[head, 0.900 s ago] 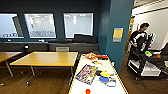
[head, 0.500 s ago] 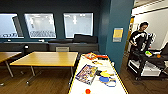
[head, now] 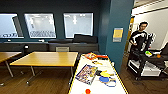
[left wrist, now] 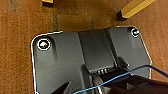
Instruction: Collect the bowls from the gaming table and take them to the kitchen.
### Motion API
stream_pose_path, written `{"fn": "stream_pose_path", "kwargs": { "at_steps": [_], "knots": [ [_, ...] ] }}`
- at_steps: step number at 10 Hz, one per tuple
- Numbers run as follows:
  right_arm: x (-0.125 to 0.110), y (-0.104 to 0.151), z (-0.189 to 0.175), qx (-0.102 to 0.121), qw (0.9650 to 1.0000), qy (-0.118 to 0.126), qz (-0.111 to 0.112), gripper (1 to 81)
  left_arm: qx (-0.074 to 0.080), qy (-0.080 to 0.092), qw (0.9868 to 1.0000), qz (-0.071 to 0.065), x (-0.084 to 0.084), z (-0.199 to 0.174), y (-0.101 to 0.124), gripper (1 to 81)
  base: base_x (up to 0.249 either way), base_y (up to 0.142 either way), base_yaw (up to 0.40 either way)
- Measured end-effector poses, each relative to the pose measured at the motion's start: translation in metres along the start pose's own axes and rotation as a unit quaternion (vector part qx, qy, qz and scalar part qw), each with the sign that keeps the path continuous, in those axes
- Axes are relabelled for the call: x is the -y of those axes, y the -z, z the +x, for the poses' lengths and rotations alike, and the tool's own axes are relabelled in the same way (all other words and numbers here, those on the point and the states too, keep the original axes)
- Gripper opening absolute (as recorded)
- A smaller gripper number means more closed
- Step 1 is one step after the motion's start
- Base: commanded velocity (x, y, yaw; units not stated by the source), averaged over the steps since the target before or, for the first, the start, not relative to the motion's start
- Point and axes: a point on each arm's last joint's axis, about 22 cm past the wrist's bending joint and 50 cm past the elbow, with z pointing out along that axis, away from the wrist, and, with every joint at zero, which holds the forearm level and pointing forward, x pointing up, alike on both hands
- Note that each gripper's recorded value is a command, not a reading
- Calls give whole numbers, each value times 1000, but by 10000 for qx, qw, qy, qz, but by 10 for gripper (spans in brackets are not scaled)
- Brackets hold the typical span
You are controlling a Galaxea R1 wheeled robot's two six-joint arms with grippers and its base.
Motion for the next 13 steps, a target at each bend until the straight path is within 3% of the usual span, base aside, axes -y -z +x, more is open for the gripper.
{"fn": "stream_pose_path", "kwargs": {
  "at_steps": [4, 8, 11, 13],
  "knots": [
    [-16, 63, 69, -418, 9989, 149, -142, 811, 27, 14, 10000, -20, -3, -3, -1, 811, 0, 0, 0],
    [-26, 103, 144, -630, 9975, -76, -323, 811, 452, 179, 9987, -125, -15, -42, -7, 811, 0, 0, 0],
    [-54, 118, 169, -559, 9954, -410, -658, 811, 758, 306, 9965, -162, -18, -67, -9, 811, 0, 0, 0],
    [-61, 118, 188, -547, 9946, -497, -724, 811, 945, 376, 9946, -186, -20, -81, -10, 811, 0, 0, 0]
  ]
}}
